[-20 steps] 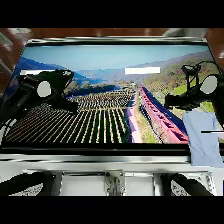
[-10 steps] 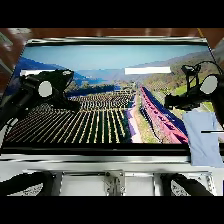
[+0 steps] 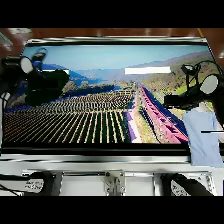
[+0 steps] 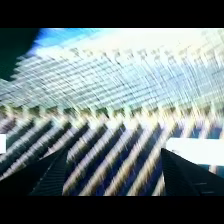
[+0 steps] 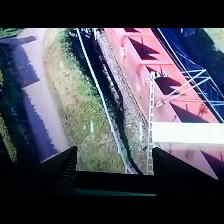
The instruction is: Fold the shirts.
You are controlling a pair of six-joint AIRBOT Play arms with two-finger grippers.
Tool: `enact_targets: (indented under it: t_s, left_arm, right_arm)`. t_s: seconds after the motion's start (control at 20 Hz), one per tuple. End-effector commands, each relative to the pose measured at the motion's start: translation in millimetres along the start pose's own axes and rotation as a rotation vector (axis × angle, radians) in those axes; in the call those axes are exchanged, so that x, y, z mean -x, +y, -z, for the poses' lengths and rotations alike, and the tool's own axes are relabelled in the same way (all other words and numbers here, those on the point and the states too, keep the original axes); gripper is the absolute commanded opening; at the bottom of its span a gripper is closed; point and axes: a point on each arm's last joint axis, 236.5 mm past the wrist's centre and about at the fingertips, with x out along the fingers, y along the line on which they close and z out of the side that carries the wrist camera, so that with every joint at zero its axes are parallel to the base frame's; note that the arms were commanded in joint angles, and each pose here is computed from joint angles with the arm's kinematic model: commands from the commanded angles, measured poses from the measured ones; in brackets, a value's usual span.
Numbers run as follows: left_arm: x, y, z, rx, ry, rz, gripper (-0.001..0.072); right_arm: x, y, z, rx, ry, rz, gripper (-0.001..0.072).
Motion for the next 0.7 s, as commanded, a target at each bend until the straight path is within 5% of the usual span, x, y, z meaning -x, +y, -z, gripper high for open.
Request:
enact_targets:
  t_s: [0.0,0.3,0.65]
  left_arm:
    - [-8.6,105.0,-52.3,0.389,-0.093,-0.048,0.0704]
    - [-91.5,159.4,-38.3,0.565,-0.001,-0.024,0.0704]
    - [-166.0,134.0,-41.4,0.586,0.017,0.084,0.0703]
  right_arm:
    - [0.5,15.4,-1.3,0.021,-0.006,-0.064,0.0571]
    - [0.9,24.2,-5.6,0.012,-0.023,-0.101,0.0571]
    - [1.1,24.5,-4.7,0.01,-0.019,-0.102,0.0572]
